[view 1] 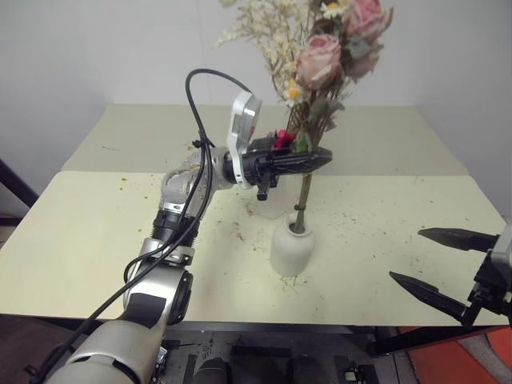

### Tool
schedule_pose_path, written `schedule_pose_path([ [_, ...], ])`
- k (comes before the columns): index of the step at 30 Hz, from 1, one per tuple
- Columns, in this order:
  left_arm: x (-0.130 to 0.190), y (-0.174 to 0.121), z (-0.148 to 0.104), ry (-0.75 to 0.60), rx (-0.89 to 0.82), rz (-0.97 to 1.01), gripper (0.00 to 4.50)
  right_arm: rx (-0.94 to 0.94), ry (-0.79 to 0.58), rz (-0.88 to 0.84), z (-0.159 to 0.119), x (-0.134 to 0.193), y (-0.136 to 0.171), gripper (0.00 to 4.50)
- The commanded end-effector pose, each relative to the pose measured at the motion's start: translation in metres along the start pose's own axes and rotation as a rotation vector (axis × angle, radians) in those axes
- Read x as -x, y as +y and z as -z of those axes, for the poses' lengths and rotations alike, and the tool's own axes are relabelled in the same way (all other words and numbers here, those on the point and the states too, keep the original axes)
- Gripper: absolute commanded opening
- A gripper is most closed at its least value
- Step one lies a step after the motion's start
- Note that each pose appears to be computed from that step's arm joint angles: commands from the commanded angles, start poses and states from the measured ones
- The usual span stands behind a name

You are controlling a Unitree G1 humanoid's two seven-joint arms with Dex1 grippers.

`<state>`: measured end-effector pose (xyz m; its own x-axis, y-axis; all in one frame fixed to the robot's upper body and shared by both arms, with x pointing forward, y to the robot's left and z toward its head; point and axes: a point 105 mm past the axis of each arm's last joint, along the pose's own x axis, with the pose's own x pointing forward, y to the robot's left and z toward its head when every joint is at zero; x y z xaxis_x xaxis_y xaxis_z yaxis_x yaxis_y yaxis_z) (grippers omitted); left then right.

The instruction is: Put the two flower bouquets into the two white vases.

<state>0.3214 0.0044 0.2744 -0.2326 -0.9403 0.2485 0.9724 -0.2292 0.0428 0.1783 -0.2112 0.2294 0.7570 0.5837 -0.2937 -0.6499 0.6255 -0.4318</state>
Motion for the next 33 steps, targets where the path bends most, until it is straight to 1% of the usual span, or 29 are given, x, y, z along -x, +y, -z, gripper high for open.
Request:
schedule_pose_path([
  [1, -0.002, -0.004, -0.003, 0.009, -0.049, 0.019, 0.13, 0.033, -0.019, 0.015, -0.004, -0.002, 0.001, 4.50],
  [10, 0.000, 0.000, 0.016, 0.053, -0.084, -0.009, 0.13, 0.033, -0.022, 0.025, -0.003, -0.003, 0.000, 4.50],
  [19, 0.003, -0.004, 0.028, 0.074, -0.052, 0.022, 0.13, 0.026, -0.009, 0.028, 0.000, -0.003, 0.000, 4.50],
  [21, 0.004, -0.005, 0.028, 0.074, -0.043, 0.024, 0.90, 0.026, -0.006, 0.028, 0.001, -0.003, 0.000, 4.50],
  [22, 0.005, -0.005, 0.028, 0.077, -0.038, 0.024, 1.13, 0.025, -0.005, 0.028, 0.001, -0.003, -0.001, 4.50],
  [25, 0.008, -0.007, 0.032, 0.119, -0.040, 0.036, 2.04, 0.026, -0.004, 0.028, 0.001, -0.004, -0.002, 4.50],
  [26, 0.009, -0.007, 0.034, 0.132, -0.030, 0.038, 2.43, 0.027, -0.004, 0.028, 0.002, -0.004, -0.002, 4.50],
  [29, 0.011, -0.007, 0.035, 0.173, -0.029, 0.035, 3.42, 0.028, -0.002, 0.026, 0.002, -0.005, -0.003, 4.50],
  [31, 0.012, -0.007, 0.038, 0.221, -0.036, 0.029, 4.06, 0.029, -0.001, 0.026, 0.003, -0.005, -0.004, 4.50],
  [32, 0.016, -0.007, 0.045, 0.318, -0.035, 0.035, 4.37, 0.032, 0.002, 0.024, 0.004, -0.005, -0.004, 4.50],
  [33, 0.020, -0.008, 0.050, 0.387, -0.034, 0.040, 4.44, 0.034, 0.005, 0.022, 0.004, -0.006, -0.005, 4.50],
])
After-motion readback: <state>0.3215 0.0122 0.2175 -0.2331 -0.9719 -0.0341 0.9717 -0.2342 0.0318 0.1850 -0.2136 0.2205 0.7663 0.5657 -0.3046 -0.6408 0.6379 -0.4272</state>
